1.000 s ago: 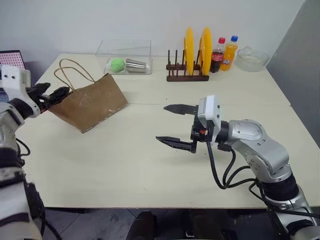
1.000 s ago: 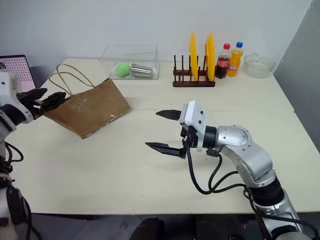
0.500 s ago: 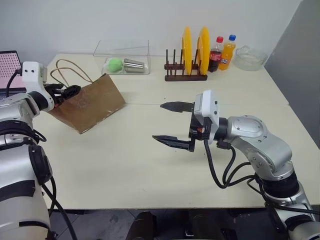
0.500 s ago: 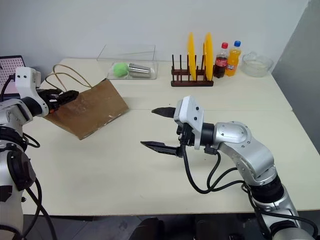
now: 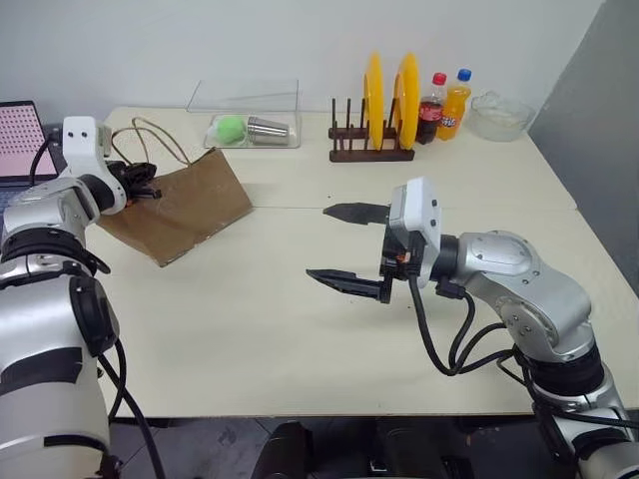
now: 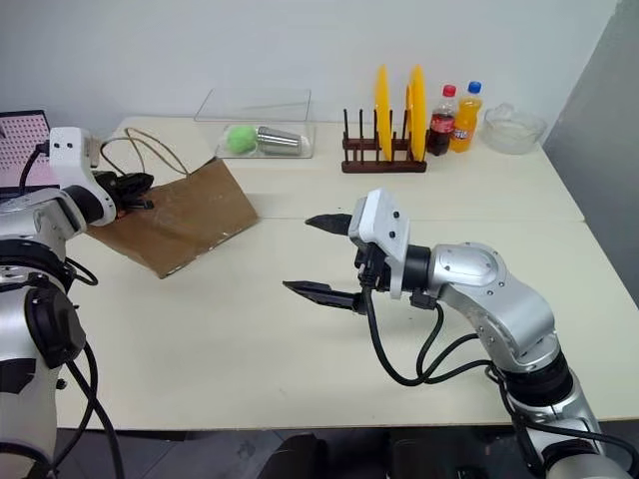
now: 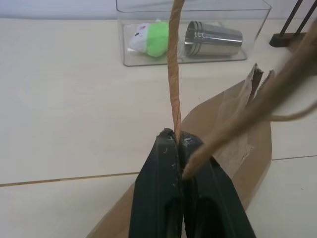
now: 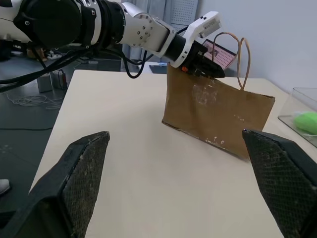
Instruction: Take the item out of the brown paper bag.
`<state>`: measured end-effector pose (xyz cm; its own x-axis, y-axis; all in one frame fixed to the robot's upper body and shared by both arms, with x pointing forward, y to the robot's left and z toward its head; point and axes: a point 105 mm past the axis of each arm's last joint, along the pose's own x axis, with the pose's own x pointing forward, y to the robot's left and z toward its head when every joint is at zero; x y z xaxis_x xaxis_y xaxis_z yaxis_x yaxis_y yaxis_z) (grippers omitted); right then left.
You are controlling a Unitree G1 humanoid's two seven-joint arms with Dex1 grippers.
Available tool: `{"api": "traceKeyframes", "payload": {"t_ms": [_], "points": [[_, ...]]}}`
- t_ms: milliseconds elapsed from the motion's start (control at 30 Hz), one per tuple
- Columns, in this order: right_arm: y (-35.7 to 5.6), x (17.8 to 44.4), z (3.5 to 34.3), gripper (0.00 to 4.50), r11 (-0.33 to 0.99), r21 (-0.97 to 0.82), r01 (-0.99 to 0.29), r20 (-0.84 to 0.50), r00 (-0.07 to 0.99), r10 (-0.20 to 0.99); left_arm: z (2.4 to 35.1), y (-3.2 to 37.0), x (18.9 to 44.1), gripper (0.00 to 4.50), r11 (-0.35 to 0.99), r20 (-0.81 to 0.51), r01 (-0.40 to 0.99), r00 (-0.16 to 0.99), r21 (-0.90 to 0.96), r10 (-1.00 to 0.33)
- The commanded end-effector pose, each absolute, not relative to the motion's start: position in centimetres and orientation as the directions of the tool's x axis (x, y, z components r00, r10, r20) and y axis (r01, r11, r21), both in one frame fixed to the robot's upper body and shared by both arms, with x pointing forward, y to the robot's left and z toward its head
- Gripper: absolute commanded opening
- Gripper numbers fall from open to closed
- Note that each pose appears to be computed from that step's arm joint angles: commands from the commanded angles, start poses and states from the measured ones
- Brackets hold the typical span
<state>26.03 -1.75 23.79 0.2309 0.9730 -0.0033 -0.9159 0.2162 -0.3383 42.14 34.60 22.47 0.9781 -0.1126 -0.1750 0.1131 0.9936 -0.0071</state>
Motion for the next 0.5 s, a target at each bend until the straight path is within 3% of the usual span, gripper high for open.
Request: {"api": "traceKeyframes", "payload": {"t_ms": [33, 333, 500], "points": [[-2.1, 25.5, 25.3, 4.5, 0.234, -0.385, -0.893, 0.04, 0.237, 0.971, 25.9, 34.5, 42.2, 0.04, 0.992, -0.08, 0.128, 0.989, 0.021, -0.126], [-3.8, 26.1, 24.6, 4.5, 0.281, -0.376, -0.883, 0.009, 0.3, 0.954, 30.6, 30.4, 42.8, 0.04, 0.938, 0.004, 0.326, 0.944, 0.12, -0.329], [-4.8, 26.3, 23.6, 4.5, 0.317, -0.359, -0.878, -0.019, 0.347, 0.938, 31.3, 27.4, 43.4, 0.04, 0.895, 0.004, 0.424, 0.903, 0.14, -0.429]]}}
